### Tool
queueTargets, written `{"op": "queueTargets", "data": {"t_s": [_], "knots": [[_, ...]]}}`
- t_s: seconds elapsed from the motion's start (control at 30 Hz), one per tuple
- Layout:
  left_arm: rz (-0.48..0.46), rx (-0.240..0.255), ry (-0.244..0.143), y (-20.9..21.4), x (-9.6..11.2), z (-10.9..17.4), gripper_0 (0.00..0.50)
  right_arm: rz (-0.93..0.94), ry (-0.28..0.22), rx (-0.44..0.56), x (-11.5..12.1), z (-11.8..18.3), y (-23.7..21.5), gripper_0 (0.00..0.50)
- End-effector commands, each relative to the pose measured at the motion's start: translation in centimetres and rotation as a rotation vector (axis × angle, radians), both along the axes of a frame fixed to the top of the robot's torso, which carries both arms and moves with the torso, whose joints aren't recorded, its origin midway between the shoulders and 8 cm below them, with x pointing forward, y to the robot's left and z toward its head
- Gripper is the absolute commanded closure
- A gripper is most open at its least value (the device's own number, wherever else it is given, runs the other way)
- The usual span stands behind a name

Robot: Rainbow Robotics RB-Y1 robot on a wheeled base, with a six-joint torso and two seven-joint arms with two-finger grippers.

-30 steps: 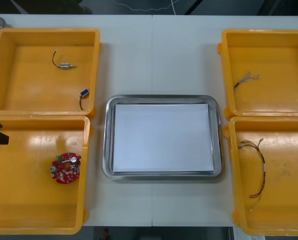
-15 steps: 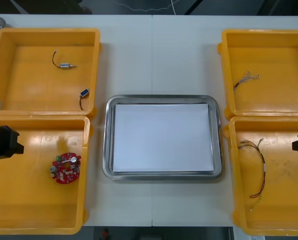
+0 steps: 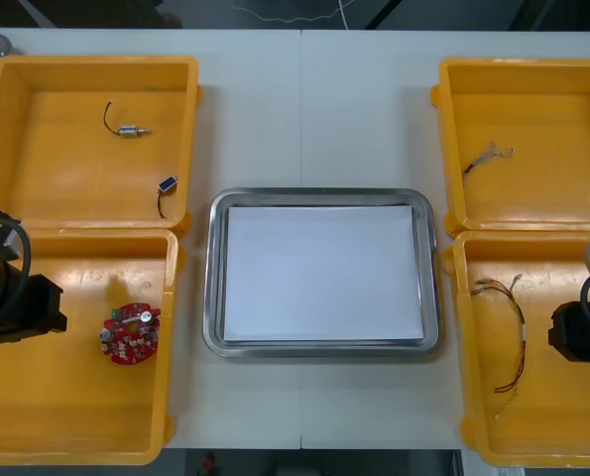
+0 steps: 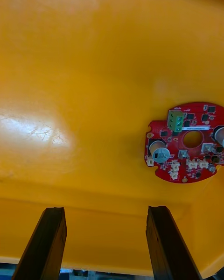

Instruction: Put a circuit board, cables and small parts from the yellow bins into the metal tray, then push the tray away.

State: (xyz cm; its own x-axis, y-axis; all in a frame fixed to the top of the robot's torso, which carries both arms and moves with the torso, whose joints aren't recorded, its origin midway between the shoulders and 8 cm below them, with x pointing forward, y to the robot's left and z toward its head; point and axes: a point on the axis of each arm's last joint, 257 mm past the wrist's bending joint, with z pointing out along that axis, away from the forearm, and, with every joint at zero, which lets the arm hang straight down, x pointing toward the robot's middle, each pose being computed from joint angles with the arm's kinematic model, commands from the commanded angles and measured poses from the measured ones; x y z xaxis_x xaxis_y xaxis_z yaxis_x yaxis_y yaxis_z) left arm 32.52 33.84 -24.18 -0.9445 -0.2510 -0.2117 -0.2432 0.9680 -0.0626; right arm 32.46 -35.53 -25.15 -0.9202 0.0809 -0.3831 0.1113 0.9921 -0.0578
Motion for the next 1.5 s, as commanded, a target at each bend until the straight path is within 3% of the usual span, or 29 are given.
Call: {"op": "queueTargets", "data": {"t_s": [0.03,0.63,1.2,1.37,1.5], "knots": [[0.023,-0.021,-0.012,-1.5,0.8,-0.5,0.000,-0.026,-0.023,0.041,-0.3,-1.1,0.8,0.000],[0.041,-0.078,-0.032,-4.7,3.9,-2.5,0.000,-0.041,-0.081,0.089,2.6,-4.9,1.5,0.000],[0.048,-0.072,-0.024,-5.7,4.2,-4.4,0.000,-0.059,-0.092,0.106,2.9,-8.1,1.7,0.000],[0.057,-0.064,-0.003,-5.5,3.8,-5.2,0.000,-0.065,-0.084,0.112,2.6,-8.5,1.7,0.000],[0.063,-0.063,-0.009,-5.5,4.1,-5.7,0.000,-0.073,-0.071,0.126,2.1,-9.0,2.1,0.000]]}}
